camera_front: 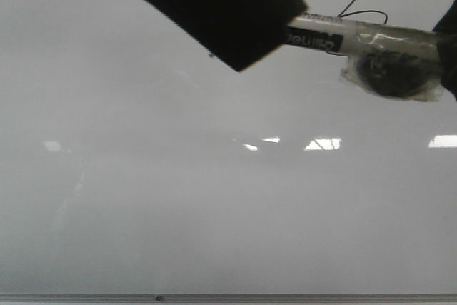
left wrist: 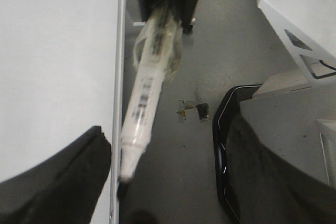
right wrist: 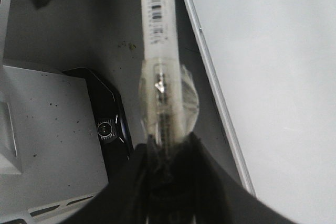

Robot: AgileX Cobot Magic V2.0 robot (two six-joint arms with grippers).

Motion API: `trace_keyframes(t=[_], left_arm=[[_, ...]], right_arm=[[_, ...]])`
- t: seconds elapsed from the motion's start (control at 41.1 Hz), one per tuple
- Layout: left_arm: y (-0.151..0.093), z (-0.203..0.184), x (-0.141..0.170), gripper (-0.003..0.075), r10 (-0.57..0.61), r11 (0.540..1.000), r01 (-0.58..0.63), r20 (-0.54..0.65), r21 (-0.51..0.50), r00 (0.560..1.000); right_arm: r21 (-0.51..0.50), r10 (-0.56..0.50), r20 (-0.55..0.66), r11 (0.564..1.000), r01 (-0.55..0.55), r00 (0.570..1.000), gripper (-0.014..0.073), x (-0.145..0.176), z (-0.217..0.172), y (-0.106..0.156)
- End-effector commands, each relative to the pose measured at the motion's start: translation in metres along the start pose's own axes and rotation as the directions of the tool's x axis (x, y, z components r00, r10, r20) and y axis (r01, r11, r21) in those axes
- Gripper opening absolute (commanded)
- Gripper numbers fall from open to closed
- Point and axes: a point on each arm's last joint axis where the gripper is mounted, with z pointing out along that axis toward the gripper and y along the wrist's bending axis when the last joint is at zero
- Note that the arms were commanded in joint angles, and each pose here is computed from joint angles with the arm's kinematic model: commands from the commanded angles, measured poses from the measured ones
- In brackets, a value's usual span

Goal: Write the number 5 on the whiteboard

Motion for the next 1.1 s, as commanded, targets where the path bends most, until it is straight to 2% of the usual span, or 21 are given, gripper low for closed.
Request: trace_keyframes(t=[0.0, 0.243, 0.341, 0.535, 0.633, 0.706, 0.754, 0.998, 1.071], left_arm=[[-0.003, -0.008, -0.021, 0.0463, 0.025, 1.0, -0.023, 0.094, -0.019, 0.995], [0.002, 0.0, -0.025, 0.0462, 0.024, 0.999, -0.022, 0.097, -0.03, 0.995], [0.002, 0.0, -0.025, 0.043, 0.024, 0.999, -0.022, 0.097, -0.03, 0.995], [0.002, 0.0, -0.024, 0.019, 0.029, 0.999, -0.026, 0.089, -0.03, 0.996], [0.002, 0.0, -0.024, 0.0111, 0.029, 0.999, -0.026, 0.089, -0.03, 0.996], [0.002, 0.0, -0.024, 0.0068, 0.029, 0.999, -0.026, 0.089, -0.03, 0.996], [0.002, 0.0, -0.024, 0.0051, 0.029, 0.999, -0.026, 0.089, -0.03, 0.996], [0.004, 0.0, -0.021, 0.0041, 0.044, 0.997, -0.041, 0.054, -0.058, 0.998], [0.008, 0.0, -0.016, 0.0041, 0.014, 0.995, -0.014, 0.004, -0.102, 1.0]], right_arm=[[0.035, -0.018, 0.069, 0.999, 0.015, 0.997, -0.0061, -0.01, -0.01, -0.001], [0.035, -0.018, 0.068, 0.999, 0.015, 0.997, -0.0061, -0.01, -0.01, -0.001], [0.035, -0.017, 0.07, 0.999, 0.015, 0.997, -0.0061, -0.01, -0.01, -0.001], [0.024, -0.007, 0.082, 1.0, 0.005, 0.997, -0.006, -0.011, -0.01, 0.0], [0.02, -0.002, 0.088, 1.0, 0.0, 0.996, -0.0048, -0.012, -0.011, 0.001], [0.016, 0.001, 0.09, 1.0, -0.003, 0.996, 0.0027, -0.012, -0.011, 0.001], [0.016, 0.001, 0.09, 1.0, -0.003, 0.996, 0.0107, -0.012, -0.011, 0.001], [0.022, 0.0, 0.084, 1.0, -0.002, 0.996, 0.0499, -0.011, -0.011, 0.0], [0.05, 0.024, 0.07, 0.998, -0.027, 0.997, 0.0538, -0.008, -0.012, -0.004]])
